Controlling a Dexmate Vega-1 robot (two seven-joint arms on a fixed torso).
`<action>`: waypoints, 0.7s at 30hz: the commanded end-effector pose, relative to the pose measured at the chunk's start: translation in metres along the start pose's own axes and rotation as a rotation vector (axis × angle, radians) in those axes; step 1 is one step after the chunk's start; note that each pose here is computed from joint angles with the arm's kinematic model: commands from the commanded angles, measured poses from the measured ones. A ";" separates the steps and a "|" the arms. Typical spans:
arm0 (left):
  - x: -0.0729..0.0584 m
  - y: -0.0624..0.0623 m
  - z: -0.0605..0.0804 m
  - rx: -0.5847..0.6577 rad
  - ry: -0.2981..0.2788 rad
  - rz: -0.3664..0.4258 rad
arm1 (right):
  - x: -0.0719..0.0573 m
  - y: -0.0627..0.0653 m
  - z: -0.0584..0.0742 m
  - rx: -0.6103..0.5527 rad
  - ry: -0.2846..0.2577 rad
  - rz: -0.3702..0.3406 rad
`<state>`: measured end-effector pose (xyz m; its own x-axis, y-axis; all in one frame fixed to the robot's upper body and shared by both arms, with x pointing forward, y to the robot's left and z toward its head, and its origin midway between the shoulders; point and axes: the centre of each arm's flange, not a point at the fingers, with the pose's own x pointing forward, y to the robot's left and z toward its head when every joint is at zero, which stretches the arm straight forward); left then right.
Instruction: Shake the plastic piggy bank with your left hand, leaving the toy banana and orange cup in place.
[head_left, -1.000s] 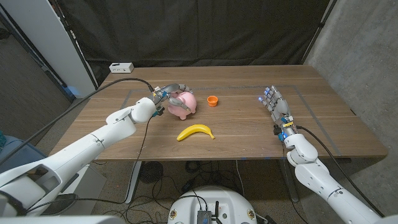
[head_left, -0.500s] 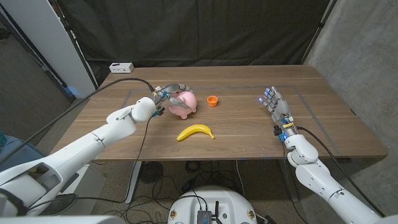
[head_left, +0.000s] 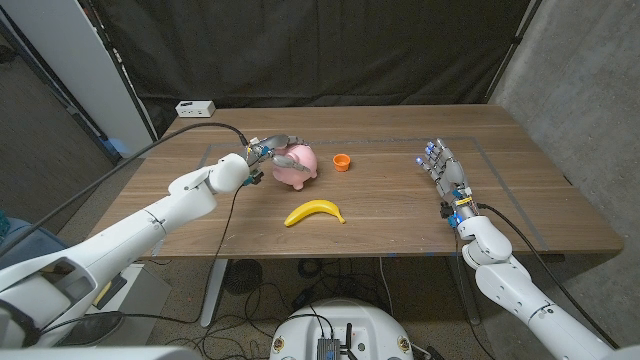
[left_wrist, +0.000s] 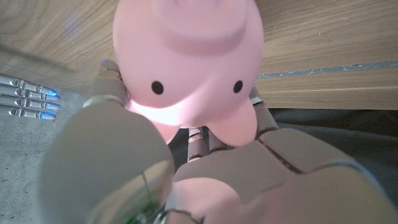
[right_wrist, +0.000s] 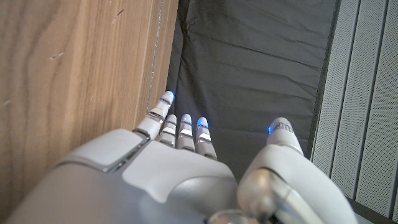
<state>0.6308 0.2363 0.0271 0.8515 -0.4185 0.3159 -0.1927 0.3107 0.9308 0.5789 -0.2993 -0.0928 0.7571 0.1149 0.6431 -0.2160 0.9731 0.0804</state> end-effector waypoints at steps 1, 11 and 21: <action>0.000 0.006 0.003 0.066 -0.020 -0.039 | 0.000 -0.002 -0.002 0.002 0.004 -0.006; -0.001 0.018 0.011 0.132 -0.034 -0.051 | 0.000 -0.003 -0.004 0.004 0.004 -0.009; -0.006 0.029 0.019 0.144 -0.052 -0.015 | -0.001 -0.003 -0.006 0.010 0.006 -0.016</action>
<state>0.6209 0.2331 0.0432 0.8435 -0.4576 0.2811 -0.2118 0.1975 0.9571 0.5816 -0.3010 -0.0960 0.7633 0.1055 0.6374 -0.2114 0.9730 0.0921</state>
